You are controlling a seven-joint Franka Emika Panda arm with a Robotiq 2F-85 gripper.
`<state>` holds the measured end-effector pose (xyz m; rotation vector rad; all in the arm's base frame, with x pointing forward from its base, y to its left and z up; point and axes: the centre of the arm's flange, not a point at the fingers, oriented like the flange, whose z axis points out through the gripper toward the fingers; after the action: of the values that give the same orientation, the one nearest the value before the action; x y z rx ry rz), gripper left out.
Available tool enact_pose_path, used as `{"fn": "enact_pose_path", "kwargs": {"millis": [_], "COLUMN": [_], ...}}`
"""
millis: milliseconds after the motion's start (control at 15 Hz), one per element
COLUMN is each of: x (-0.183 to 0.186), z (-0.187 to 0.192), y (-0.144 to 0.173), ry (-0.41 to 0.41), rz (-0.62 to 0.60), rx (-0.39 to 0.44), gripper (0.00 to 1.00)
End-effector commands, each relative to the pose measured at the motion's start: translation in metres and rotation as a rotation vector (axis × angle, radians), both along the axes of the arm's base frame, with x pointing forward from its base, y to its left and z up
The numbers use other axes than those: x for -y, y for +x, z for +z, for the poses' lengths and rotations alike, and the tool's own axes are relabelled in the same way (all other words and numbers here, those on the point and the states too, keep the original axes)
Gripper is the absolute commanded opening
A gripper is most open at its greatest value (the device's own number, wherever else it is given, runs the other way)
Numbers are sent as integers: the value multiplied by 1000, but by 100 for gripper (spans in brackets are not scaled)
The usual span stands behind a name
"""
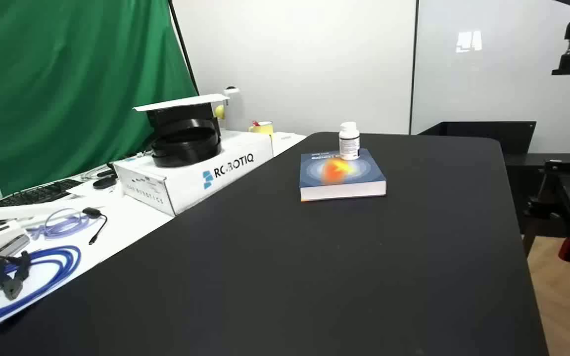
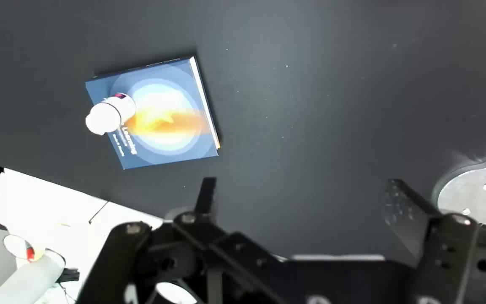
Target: Put the bottle on the table
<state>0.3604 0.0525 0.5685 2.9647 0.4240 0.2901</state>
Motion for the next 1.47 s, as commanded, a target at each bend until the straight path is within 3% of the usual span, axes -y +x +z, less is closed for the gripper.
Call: {"fn": "enact_pose_path", "kwargs": {"millis": [0, 467, 600, 933, 1400], "x": [0, 0, 13, 90, 204], "z": [0, 0, -4, -46, -149], "y": [0, 0, 17, 98, 196], "ry": [0, 0, 14, 31, 21], "rz": [0, 0, 1, -76, -268], "rx": [0, 0, 20, 64, 120], "gripper": [100, 100, 100, 100, 100]}}
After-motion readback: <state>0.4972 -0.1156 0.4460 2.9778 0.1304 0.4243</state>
